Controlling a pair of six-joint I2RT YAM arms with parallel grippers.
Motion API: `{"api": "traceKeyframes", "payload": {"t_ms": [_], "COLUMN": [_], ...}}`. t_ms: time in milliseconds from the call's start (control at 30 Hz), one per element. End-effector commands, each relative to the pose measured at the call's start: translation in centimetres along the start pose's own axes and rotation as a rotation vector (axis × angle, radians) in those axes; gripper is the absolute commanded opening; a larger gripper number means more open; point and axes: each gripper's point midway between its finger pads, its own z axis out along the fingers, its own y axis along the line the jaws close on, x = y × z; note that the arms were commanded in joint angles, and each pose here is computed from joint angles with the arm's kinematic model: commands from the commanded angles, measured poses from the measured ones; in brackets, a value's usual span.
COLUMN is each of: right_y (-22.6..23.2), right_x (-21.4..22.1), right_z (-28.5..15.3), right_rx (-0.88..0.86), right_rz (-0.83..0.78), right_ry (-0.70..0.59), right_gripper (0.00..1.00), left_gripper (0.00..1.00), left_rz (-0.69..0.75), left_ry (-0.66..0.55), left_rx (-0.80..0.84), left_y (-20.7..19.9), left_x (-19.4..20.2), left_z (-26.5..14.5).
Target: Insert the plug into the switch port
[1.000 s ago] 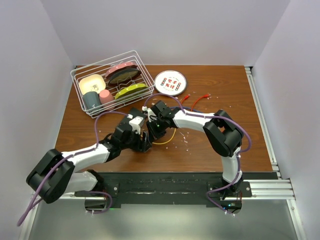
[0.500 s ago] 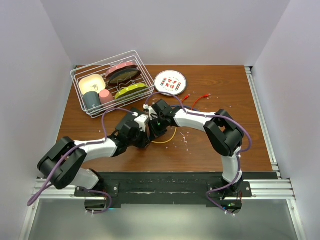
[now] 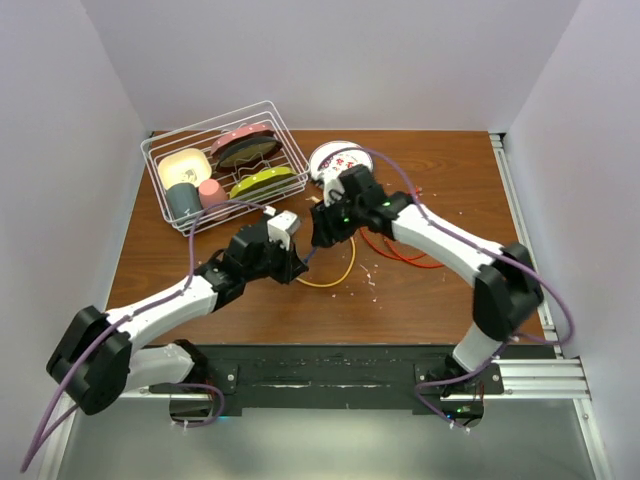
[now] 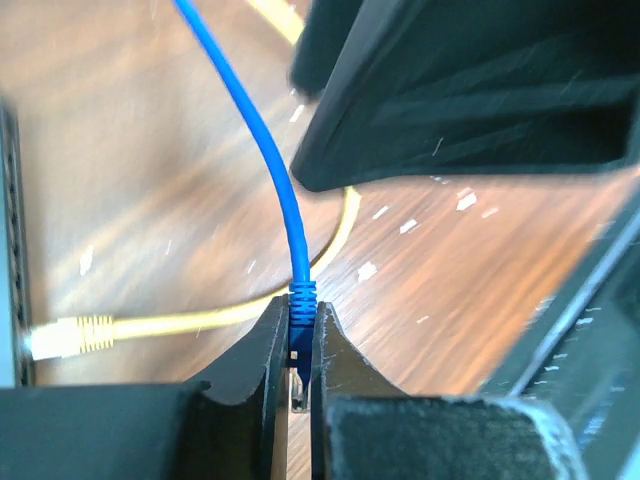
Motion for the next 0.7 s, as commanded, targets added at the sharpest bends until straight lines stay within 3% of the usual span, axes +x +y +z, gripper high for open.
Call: {"api": "traceKeyframes", "payload": {"t_ms": [0,133,267,500,667], "right_y": [1.3,3.0,4.6,7.3,8.4], "right_x": [-3.6,-4.4,-4.3,-3.3,-2.7], "right_z": [-5.4,-8.5,-10.8,-11.6,-11.5], "right_rx": [-0.012,-0.053,-0.106,-0.262,-0.34], "right_rz": [-0.146,-0.214,-0.267,-0.328,-0.336], "right_ry": [-0.171,-0.281,-0.35,-0.368,-0.335], "right_gripper": [0.56,0.8,0.96,0.98,0.97], "left_gripper": [0.0,0.0,0.0,0.0,0.0], "left_rz": [0.075,0.089,0.12,0.162,0.202], "left_ry": [-0.062,-0.044,-0.059,-0.023,-0.008], "left_rx": [0.166,0.279,0.389,0.577,0.626], "left_y": [-3.3,-4.8,-6.4,-9.3,-10.2], "left_x": [-4.8,-5.8,-7.7,-8.7,-8.6], "left_z": [-2.0,-2.6,-3.4,-5.5,-6.7]}}
